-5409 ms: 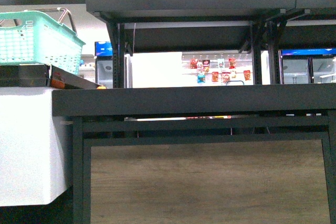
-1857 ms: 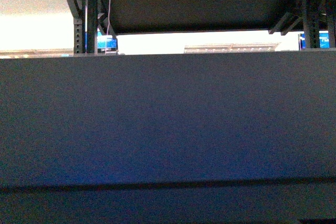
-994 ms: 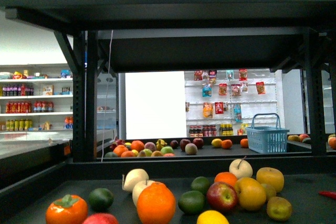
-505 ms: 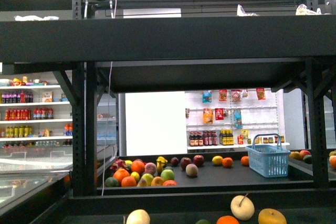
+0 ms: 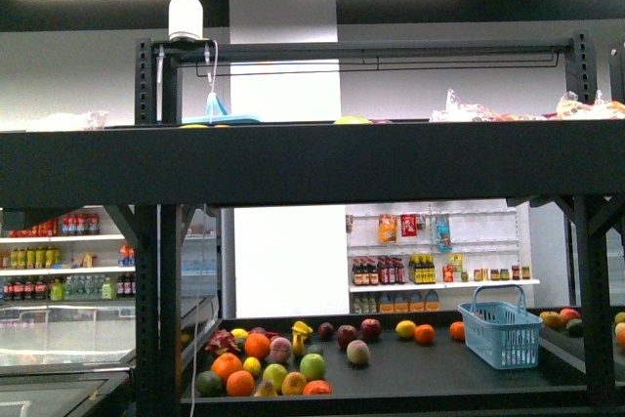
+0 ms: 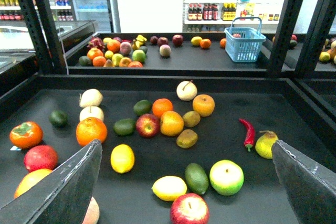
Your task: Pick lemon from shelf
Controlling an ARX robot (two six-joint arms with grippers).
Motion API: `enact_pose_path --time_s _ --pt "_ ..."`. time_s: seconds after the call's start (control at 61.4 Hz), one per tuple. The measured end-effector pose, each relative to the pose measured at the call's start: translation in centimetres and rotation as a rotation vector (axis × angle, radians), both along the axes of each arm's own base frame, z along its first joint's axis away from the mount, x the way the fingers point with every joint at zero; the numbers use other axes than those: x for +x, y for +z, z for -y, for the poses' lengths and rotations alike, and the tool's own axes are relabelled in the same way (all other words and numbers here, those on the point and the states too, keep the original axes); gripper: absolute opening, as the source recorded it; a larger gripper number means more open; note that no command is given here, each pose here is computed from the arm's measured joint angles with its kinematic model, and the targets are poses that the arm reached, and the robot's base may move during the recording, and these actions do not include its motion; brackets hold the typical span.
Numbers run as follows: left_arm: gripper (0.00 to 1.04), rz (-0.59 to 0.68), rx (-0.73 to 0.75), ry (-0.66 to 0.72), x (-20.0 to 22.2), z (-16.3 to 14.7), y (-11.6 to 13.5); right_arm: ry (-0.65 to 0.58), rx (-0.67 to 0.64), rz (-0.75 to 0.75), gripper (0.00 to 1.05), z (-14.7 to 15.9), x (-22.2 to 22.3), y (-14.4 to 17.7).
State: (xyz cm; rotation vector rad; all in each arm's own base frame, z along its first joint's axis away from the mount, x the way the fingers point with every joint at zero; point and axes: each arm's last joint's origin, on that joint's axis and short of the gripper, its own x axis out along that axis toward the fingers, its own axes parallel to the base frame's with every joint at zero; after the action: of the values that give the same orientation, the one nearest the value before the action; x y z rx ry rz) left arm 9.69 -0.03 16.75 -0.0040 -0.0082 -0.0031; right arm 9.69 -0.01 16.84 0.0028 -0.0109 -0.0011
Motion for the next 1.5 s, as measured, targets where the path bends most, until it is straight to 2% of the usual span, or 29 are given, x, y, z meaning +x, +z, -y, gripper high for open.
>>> enact_pose_path --time_s 0.261,0.375,0.472,0.554,0.587,0.717,0.847,1.043,1.238,1.499 --pt "0.97 -0.005 -0.004 0.002 0.0 0.0 0.0 0.0 0.0 0.0 0.97 0.0 0.0 0.0" --pt "0.97 -0.235 -0.235 0.032 0.3 0.0 -0.6 0.001 0.0 0.0 0.97 0.0 0.0 0.0" --pt "0.97 -0.277 -0.412 0.023 0.9 0.0 0.2 0.0 0.0 0.0 0.97 0.0 0.0 0.0" --pt "0.97 -0.253 -0.587 -0.004 2.4 -0.9 3.6 0.0 0.0 0.0 0.97 0.0 0.0 0.0" --pt "0.97 -0.241 -0.664 -0.02 3.5 -1.8 5.6 0.0 0.0 0.0 0.97 0.0 0.0 0.0" --pt "0.97 -0.232 -0.885 -0.013 7.0 -5.8 10.2 0.0 0.0 0.0 0.97 0.0 0.0 0.0" --pt "0.97 -0.212 -1.042 0.047 11.4 -10.6 12.6 0.0 0.0 0.0 0.97 0.0 0.0 0.0" --pt "0.97 -0.221 -1.189 0.093 16.5 -14.6 12.4 0.0 0.0 0.0 0.97 0.0 0.0 0.0" --pt "0.97 -0.192 -1.254 0.154 19.6 -19.1 12.6 0.0 0.0 0.0 0.97 0.0 0.0 0.0" --pt "0.97 -0.213 -1.284 0.206 22.3 -21.8 11.9 0.0 0.0 0.0 0.97 0.0 0.0 0.0"
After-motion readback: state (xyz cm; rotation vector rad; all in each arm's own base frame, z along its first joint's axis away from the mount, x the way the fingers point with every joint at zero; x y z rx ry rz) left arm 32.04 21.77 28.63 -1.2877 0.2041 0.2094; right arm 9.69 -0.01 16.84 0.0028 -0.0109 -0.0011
